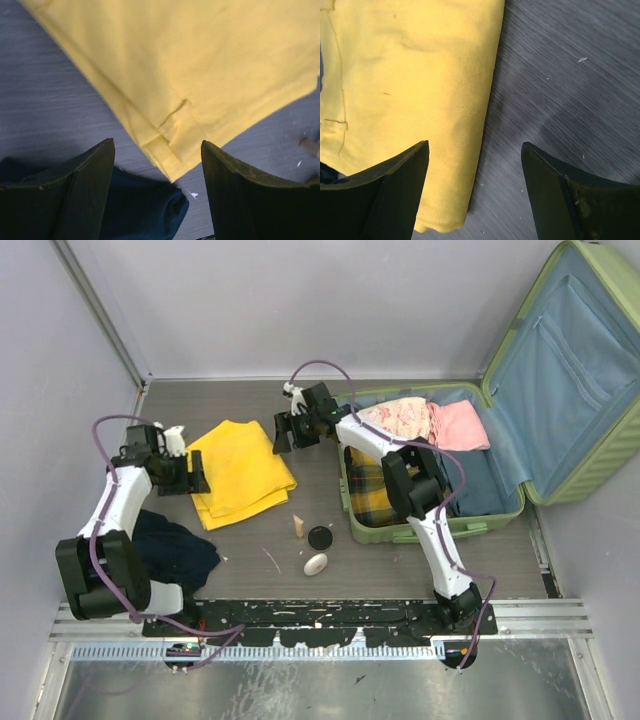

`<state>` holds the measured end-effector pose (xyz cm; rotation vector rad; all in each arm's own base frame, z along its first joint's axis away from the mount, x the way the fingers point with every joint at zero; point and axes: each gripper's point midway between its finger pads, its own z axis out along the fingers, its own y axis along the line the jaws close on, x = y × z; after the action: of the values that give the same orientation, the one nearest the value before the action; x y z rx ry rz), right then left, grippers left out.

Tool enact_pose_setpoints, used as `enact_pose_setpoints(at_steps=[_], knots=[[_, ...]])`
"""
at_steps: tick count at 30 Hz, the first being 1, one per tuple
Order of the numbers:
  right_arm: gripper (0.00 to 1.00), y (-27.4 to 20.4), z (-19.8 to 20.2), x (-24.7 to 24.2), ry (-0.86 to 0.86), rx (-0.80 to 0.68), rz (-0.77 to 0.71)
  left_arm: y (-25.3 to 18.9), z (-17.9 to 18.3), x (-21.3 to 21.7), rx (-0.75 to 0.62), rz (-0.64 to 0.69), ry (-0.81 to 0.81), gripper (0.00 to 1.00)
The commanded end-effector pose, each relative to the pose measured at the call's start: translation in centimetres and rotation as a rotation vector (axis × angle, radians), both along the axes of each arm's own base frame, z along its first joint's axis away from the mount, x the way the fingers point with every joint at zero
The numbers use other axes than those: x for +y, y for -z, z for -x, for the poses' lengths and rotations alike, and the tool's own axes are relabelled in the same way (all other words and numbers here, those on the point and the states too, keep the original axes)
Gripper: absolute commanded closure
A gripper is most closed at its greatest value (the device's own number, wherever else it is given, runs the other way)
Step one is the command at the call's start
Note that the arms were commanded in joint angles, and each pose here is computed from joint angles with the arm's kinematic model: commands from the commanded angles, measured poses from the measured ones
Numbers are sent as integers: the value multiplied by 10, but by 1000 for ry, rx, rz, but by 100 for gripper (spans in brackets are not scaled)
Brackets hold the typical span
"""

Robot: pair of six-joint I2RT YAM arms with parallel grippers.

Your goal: Pack the luggage

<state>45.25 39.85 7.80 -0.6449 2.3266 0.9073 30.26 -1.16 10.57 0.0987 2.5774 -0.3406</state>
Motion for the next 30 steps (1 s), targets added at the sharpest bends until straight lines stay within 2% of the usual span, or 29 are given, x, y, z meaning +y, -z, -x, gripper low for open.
enact_pose_setpoints(at_steps=[1, 7, 13, 20, 25, 28, 30], knots=[[22, -20, -3, 30, -27, -70, -57, 0, -13, 30, 1, 118, -332, 30], [25, 9, 6, 43, -54, -62, -21, 22, -16, 40, 65, 155, -408, 27], [31, 14, 14, 51, -86, -89, 2, 43, -24, 50, 124, 165, -452, 26], [41, 28, 30, 58, -109, -53, 11, 73, -39, 48, 192, 216, -477, 31], [49, 26, 30, 59, -113, -57, 6, 85, -48, 35, 219, 302, -464, 46], [62, 0, 30, 65, -137, -89, -37, 90, -47, 24, 242, 338, -438, 65], [74, -22, 32, 71, -160, -113, -85, 84, -49, 18, 228, 356, -421, 79]])
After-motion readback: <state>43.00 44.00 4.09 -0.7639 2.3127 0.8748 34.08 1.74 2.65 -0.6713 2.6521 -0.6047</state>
